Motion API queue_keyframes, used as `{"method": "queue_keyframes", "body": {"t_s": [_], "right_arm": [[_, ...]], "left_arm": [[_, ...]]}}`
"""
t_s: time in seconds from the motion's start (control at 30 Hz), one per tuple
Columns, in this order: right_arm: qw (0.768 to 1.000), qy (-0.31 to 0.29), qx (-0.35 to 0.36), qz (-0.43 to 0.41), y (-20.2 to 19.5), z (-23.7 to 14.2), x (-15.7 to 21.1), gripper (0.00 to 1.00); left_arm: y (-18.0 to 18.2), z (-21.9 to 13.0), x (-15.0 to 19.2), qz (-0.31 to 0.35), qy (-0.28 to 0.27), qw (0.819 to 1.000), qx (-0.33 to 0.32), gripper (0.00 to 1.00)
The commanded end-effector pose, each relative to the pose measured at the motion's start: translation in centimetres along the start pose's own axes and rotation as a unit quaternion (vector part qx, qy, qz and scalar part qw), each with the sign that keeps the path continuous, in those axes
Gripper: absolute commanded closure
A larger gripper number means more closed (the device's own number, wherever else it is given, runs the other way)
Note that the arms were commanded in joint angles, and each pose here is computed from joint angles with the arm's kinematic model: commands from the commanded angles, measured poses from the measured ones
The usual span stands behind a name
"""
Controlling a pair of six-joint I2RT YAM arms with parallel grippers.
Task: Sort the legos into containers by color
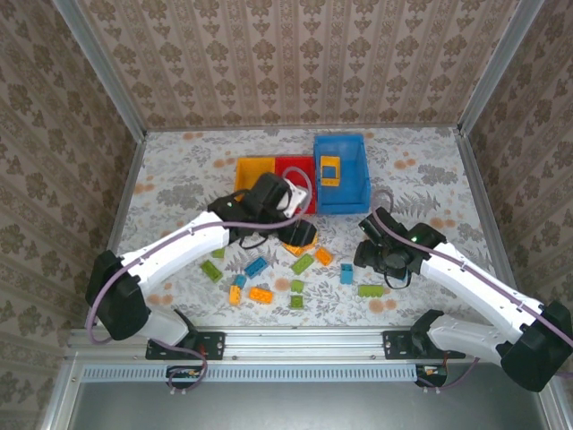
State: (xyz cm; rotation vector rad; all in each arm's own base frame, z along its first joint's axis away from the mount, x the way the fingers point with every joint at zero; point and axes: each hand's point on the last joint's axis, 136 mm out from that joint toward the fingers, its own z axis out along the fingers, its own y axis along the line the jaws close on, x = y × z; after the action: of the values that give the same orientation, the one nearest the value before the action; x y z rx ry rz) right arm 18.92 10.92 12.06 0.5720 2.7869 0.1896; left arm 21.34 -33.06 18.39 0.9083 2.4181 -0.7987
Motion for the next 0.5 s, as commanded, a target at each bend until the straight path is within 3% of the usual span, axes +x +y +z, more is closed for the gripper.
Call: {"method": "queue_keyframes", "body": {"t_s": [0.0, 0.13, 0.47], "right_arm": [[0.982, 0.037, 0.014, 0.184, -1.0, 0.3, 1.9, 0.29], [0.954, 0.043, -0.007, 0.297, -0.8, 1.9, 2.8, 0.28], [0.92, 0.066, 0.005, 0.386, -1.9, 4.6, 5.0, 0.22]], "left_arm": [[-2.8, -0.5, -0.1, 0.055, -0.023, 0.998, 0.032, 0.33], [-4.2, -0.3, 1.0, 0.074, -0.012, 0.996, 0.042, 0.32], [-5.6, -0.5, 1.2, 0.087, -0.023, 0.994, 0.055, 0.32]]}}
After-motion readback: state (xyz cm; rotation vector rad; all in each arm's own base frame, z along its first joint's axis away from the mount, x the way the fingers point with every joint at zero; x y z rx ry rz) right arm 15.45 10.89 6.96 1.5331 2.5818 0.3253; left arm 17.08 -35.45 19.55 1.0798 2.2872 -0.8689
